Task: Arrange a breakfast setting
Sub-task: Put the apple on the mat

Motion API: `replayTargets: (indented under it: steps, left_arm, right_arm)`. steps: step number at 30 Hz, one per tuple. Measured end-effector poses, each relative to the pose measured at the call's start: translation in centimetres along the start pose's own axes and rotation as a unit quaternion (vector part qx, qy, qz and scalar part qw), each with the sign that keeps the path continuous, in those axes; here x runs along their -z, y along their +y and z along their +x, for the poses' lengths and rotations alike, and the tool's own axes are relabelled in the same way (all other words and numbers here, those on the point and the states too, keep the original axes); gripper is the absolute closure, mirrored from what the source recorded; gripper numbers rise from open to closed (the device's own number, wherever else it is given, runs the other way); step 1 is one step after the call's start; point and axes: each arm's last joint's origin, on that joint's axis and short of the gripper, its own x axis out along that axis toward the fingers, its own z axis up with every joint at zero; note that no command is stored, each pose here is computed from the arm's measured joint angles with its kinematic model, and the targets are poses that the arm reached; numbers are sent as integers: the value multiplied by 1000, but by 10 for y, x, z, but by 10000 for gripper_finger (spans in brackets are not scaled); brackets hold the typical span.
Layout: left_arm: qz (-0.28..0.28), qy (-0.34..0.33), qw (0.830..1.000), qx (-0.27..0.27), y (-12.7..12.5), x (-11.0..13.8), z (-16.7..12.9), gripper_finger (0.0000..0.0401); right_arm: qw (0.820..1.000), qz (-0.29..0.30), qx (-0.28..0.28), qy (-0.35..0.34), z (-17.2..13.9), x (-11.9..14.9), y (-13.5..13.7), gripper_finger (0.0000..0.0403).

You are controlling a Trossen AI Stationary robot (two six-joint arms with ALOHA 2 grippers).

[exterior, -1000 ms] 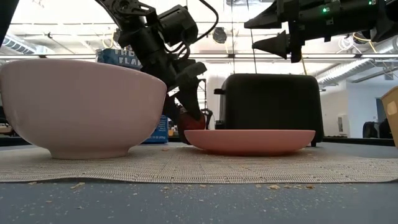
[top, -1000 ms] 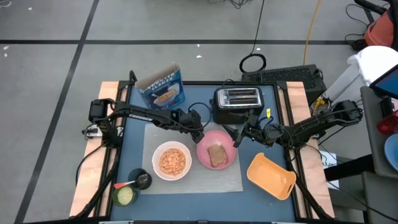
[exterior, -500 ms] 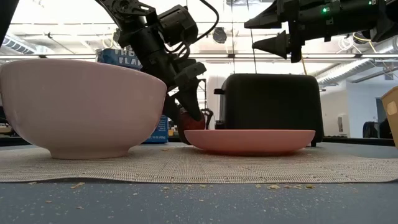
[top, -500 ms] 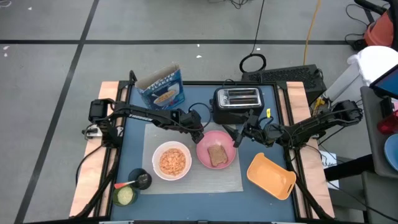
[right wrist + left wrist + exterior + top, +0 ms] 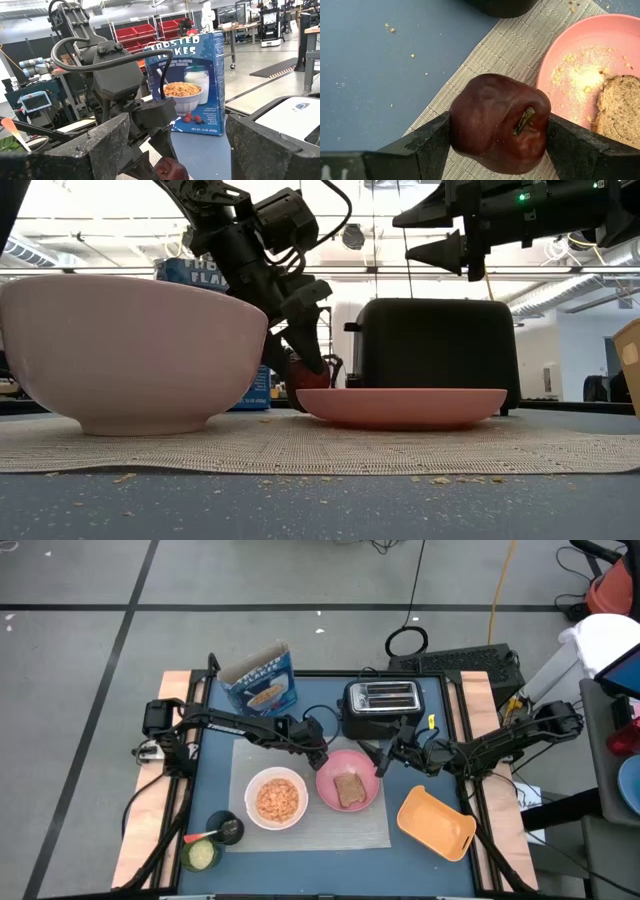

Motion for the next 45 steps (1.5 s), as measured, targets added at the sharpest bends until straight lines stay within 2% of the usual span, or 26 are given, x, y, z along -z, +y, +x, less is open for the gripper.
replayTargets:
  steps: [12, 19, 23, 40, 45]
  left_arm:
    - [-1, 0, 1000, 0, 0, 0, 0, 112]
    - [-2, -1, 1000, 0, 0, 0, 0, 57]
    - [-5, -8, 1000, 0, -1, -1, 0, 41]
    - [-2, -19, 1000, 5, -2, -3, 0, 38]
    - [44, -54, 997, 23, -6, -10, -1, 38]
  right_arm:
    - [1000, 0, 0, 0, 0, 0, 0, 83]
    - [1000, 0, 0, 0, 0, 0, 0, 83]
    - [1000, 0, 0, 0, 0, 0, 0, 83]
    - [1000, 0, 0, 0, 0, 0, 0, 83]
    - [1000, 0, 0, 0, 0, 0, 0, 83]
